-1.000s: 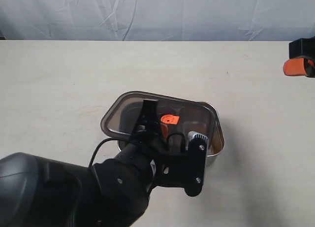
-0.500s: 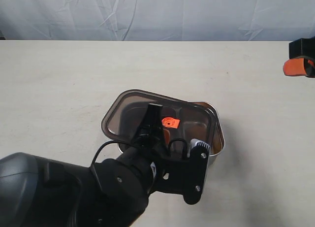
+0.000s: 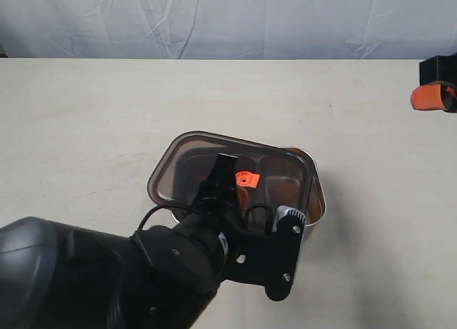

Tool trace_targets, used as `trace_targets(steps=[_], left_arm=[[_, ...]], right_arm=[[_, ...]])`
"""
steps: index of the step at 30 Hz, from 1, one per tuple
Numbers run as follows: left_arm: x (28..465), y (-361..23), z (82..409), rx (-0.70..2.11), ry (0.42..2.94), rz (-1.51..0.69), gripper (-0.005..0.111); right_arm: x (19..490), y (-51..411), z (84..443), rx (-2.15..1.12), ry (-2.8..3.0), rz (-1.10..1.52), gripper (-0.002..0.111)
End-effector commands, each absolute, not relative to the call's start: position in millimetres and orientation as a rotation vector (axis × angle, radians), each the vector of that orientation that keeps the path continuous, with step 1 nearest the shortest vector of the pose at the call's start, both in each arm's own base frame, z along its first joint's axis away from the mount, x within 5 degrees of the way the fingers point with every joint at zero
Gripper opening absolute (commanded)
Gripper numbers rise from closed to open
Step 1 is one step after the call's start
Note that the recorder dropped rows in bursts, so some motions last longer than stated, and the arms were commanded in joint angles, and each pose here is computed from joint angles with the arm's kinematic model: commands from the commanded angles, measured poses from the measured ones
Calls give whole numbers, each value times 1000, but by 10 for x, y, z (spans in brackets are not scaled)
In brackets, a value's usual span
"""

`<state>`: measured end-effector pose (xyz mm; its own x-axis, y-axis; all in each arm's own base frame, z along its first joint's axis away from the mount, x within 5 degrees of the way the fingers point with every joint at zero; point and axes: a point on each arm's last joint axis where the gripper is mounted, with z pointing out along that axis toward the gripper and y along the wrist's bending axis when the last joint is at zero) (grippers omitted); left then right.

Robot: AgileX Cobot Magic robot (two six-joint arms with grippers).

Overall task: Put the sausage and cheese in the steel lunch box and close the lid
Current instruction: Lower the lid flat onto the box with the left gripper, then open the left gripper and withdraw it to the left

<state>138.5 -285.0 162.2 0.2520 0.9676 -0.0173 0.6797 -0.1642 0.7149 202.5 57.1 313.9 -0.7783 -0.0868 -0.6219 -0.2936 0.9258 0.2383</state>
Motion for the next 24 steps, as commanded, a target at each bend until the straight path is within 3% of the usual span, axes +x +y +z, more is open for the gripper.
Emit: trace_targets(steps=[1, 9, 15, 17, 19, 22, 24], left_arm=[[1367, -2857, 1621, 1919, 1507, 603, 56], [1417, -2758, 1683, 1869, 1546, 749, 56], [1337, -2659, 1939, 1764, 1695, 593, 56], [1351, -2581, 2009, 1719, 1738, 648, 55], [1419, -2469, 2052, 1610, 1826, 746, 42], [1613, -2326, 2031, 1500, 1968, 749, 0], [1786, -2233, 2029, 1362, 2065, 683, 0]], right_arm=[[2007, 559, 3152, -277, 2438, 418, 42], [2005, 559, 3151, -278, 2440, 419, 42], [2004, 559, 3150, -279, 2442, 419, 42], [2002, 560, 3149, -279, 2444, 420, 42], [2001, 560, 3148, -280, 2445, 420, 42], [2001, 560, 3148, -280, 2445, 420, 42], [2001, 560, 3148, -280, 2445, 420, 42]])
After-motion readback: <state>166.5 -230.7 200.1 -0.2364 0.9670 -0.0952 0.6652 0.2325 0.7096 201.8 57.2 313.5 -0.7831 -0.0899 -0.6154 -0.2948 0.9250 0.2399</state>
